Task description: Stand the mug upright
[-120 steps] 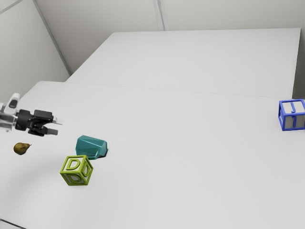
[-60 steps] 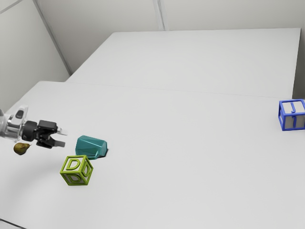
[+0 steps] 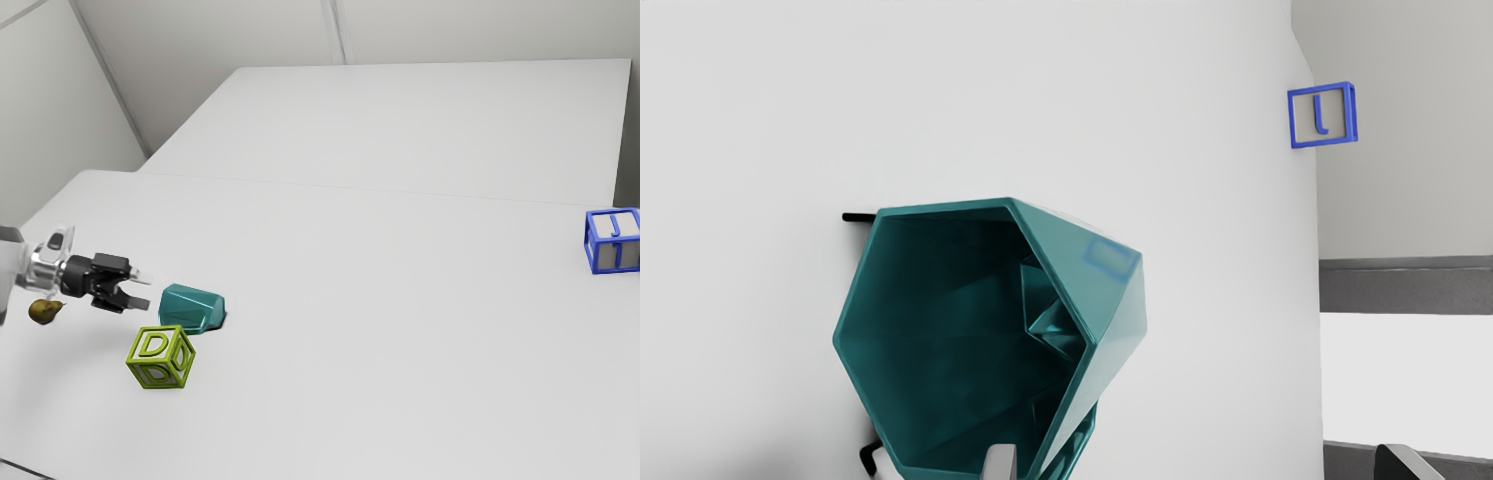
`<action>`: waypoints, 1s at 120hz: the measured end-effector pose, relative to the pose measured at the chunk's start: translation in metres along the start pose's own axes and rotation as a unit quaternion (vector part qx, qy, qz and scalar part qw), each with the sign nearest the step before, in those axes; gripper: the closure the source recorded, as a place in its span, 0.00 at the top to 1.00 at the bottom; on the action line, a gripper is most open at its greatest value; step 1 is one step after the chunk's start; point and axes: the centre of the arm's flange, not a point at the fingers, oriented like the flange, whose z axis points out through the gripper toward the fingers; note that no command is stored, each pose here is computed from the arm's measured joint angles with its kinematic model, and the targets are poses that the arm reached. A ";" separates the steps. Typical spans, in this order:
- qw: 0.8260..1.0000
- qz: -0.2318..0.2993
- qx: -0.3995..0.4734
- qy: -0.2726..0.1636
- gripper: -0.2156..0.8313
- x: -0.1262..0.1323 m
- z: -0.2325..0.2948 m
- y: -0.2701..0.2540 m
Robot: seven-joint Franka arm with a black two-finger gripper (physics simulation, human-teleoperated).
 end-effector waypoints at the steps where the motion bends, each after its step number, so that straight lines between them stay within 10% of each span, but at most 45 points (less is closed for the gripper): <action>1: 1.000 0.000 -0.001 0.001 0.77 0.000 0.000 0.000; 120: 0.997 0.033 -0.063 0.019 0.77 0.005 0.056 -0.031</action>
